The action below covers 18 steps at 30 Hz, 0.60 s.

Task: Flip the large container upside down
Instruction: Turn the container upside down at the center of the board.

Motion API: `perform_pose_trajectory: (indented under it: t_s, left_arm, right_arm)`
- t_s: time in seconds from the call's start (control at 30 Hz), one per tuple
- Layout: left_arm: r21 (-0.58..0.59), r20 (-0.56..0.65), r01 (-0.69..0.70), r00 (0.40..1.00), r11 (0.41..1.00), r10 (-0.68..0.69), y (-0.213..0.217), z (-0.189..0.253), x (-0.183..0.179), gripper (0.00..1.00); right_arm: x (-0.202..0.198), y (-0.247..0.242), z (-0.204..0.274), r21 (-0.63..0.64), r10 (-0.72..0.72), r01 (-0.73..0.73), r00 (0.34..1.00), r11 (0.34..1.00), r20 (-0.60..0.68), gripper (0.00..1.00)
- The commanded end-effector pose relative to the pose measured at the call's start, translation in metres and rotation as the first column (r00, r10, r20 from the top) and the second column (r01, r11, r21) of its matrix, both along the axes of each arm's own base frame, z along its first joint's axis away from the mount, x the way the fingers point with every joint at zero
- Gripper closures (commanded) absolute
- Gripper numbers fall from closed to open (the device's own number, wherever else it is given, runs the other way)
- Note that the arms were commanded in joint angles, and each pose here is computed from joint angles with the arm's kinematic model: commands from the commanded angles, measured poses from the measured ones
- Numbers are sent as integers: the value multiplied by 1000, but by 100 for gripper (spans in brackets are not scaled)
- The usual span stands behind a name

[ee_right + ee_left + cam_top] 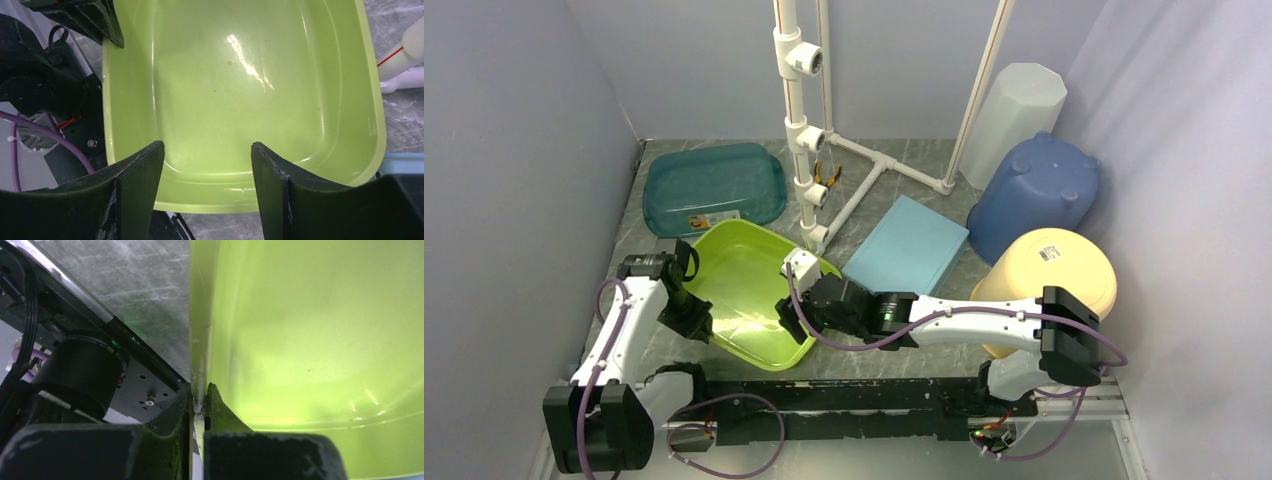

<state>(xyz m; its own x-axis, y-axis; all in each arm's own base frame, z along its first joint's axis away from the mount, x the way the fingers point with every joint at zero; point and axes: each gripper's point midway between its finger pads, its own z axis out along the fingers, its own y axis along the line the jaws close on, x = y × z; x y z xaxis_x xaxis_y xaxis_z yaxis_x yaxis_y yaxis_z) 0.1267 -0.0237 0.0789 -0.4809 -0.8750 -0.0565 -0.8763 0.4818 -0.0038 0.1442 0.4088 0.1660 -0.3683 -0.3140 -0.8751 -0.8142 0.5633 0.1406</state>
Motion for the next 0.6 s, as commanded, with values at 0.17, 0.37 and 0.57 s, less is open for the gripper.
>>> perform_pose_trajectory:
  t_s: [0.17,0.37,0.57]
  left_arm:
    - [193,166,17,985,981,-50,34,84,-2,97]
    - [363,346,10,927,932,-145,61,149,6,97]
    - [514,436,4,860,858,-266,84,199,14,97]
  right_arm:
    - [11,2,40,105,-65,63,998,992,20,32]
    - [15,1,62,152,-70,67,997,986,14,32]
    - [15,2,75,181,-52,48,999,982,15,31]
